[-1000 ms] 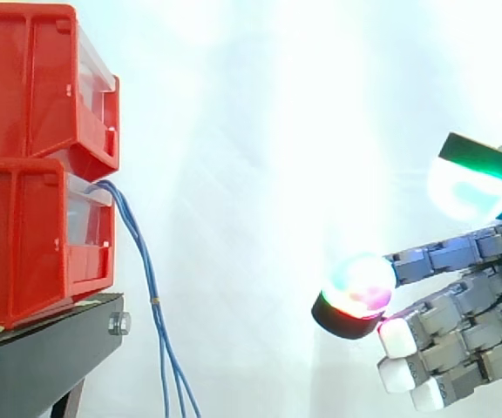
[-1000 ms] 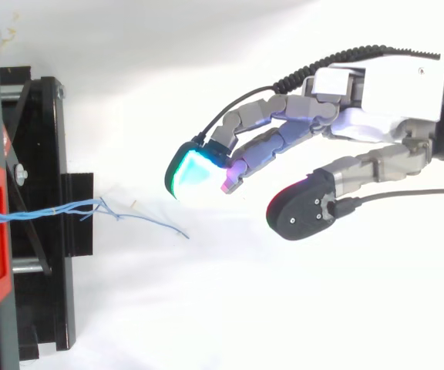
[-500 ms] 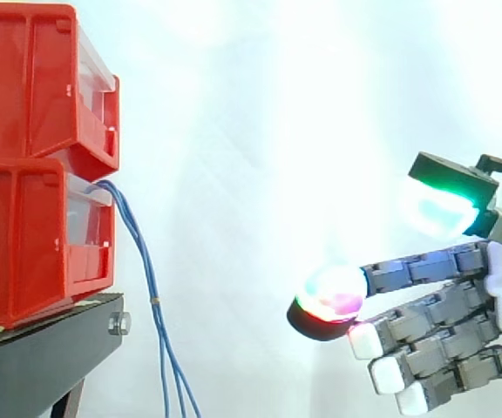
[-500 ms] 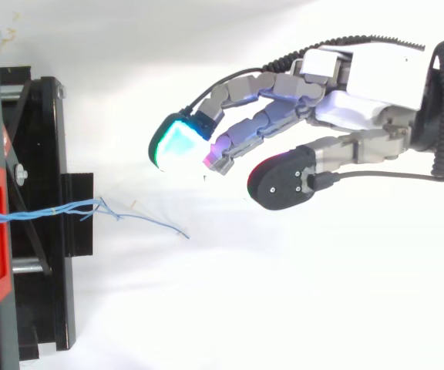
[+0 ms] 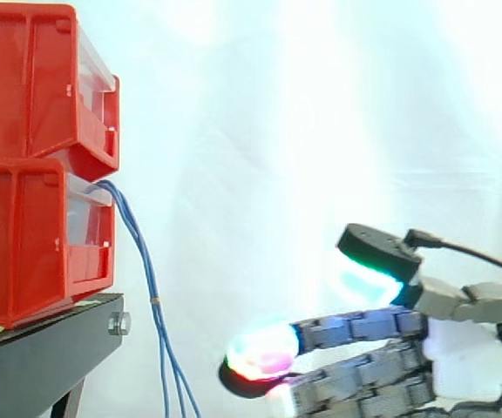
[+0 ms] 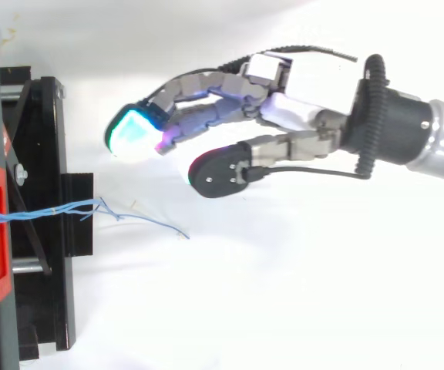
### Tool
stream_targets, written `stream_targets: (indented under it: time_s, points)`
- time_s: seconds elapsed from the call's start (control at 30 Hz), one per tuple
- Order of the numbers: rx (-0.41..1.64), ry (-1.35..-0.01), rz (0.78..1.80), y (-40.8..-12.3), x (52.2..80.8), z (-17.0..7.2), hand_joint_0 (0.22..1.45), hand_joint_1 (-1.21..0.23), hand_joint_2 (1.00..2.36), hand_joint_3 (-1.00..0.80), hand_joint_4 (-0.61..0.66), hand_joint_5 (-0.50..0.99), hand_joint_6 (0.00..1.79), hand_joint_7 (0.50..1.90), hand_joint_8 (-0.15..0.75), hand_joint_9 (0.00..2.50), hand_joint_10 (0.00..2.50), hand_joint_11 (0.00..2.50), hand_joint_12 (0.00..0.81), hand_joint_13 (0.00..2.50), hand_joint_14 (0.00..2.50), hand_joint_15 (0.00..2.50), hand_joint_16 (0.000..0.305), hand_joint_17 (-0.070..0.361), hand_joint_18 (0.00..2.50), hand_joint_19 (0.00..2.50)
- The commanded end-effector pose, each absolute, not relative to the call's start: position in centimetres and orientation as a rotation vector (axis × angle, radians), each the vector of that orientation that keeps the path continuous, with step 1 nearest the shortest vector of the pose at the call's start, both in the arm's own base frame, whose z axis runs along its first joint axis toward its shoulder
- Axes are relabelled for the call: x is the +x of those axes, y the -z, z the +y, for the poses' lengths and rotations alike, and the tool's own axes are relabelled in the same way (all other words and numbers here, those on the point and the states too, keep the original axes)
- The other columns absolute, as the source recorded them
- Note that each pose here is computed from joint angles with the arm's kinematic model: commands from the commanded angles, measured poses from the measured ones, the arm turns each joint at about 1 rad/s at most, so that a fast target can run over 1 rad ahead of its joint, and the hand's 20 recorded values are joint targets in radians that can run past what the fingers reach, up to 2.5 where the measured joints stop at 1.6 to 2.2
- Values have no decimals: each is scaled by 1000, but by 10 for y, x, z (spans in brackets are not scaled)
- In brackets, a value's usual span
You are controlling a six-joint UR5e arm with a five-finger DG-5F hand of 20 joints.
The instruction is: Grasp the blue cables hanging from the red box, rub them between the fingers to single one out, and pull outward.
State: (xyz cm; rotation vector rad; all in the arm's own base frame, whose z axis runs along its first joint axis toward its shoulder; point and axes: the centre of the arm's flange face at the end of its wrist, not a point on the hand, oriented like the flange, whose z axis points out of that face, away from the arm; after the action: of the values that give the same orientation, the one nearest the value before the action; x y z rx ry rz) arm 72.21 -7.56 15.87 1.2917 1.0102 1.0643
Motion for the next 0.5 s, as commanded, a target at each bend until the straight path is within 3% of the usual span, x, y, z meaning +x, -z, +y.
stream_targets:
  time_s: [0.0,0.1,0.13,0.23,0.47]
  points:
    - [1278,-1073,990,-149,748,-76,491,-622,1001,-489,124,-206,502,721,214,558,4,140,271,323,5,127,34,75,135,108]
    - [1270,-1084,989,-140,767,-76,487,-622,1000,-487,125,-207,502,719,214,554,4,139,274,325,4,129,34,76,135,99]
    - [1264,-1095,991,-126,780,-73,487,-620,1000,-491,125,-207,502,719,215,554,5,138,274,330,5,128,34,77,138,119]
    - [1257,-1101,986,-110,784,-74,486,-618,1001,-490,125,-207,502,721,216,556,4,151,281,371,7,156,35,79,173,138]
    - [1205,-1101,967,-112,790,-67,488,-613,1000,-489,131,-204,502,723,217,585,6,190,285,434,8,210,36,82,246,186]
